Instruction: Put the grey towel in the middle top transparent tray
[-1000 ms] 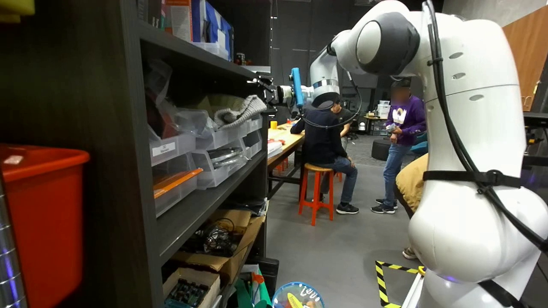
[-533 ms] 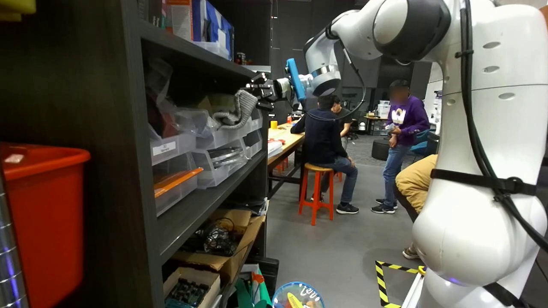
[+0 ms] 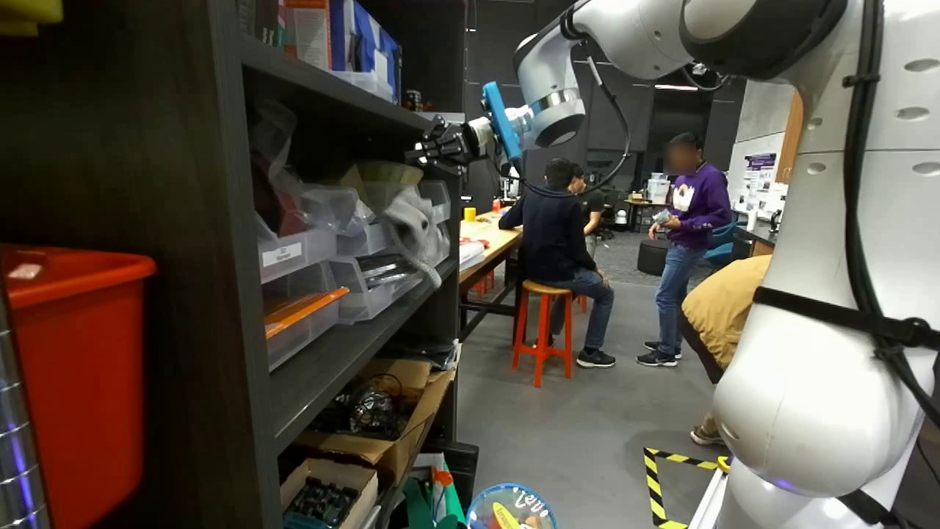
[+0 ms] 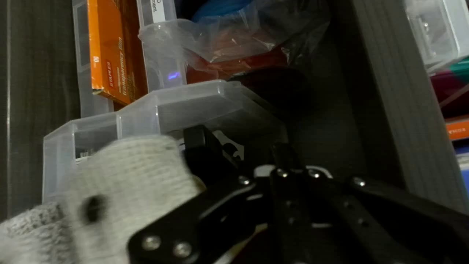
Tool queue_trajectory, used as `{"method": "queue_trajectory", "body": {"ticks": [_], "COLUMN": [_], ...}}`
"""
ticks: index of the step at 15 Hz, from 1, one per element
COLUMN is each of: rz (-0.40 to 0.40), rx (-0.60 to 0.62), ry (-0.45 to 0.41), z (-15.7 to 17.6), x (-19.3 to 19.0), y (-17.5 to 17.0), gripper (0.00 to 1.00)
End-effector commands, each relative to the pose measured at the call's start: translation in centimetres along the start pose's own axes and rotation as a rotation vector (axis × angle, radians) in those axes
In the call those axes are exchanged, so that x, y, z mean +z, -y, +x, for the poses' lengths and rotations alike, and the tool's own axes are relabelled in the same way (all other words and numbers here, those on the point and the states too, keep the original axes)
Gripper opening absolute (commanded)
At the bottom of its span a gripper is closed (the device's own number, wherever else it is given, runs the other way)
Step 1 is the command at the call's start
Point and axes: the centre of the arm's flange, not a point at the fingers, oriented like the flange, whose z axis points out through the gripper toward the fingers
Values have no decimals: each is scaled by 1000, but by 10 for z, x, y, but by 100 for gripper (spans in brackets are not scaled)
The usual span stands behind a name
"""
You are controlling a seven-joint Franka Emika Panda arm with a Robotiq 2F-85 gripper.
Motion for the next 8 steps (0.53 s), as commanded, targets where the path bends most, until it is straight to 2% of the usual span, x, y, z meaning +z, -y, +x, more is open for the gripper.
{"method": "queue_trajectory", "body": {"ticks": [1,8], "rz": [-40,-35], "rx": [-9,-46], "ry": [-24,-8], "z": [-26,-46], "x": [18,24], "y": [8,7], "gripper": [0,0]}}
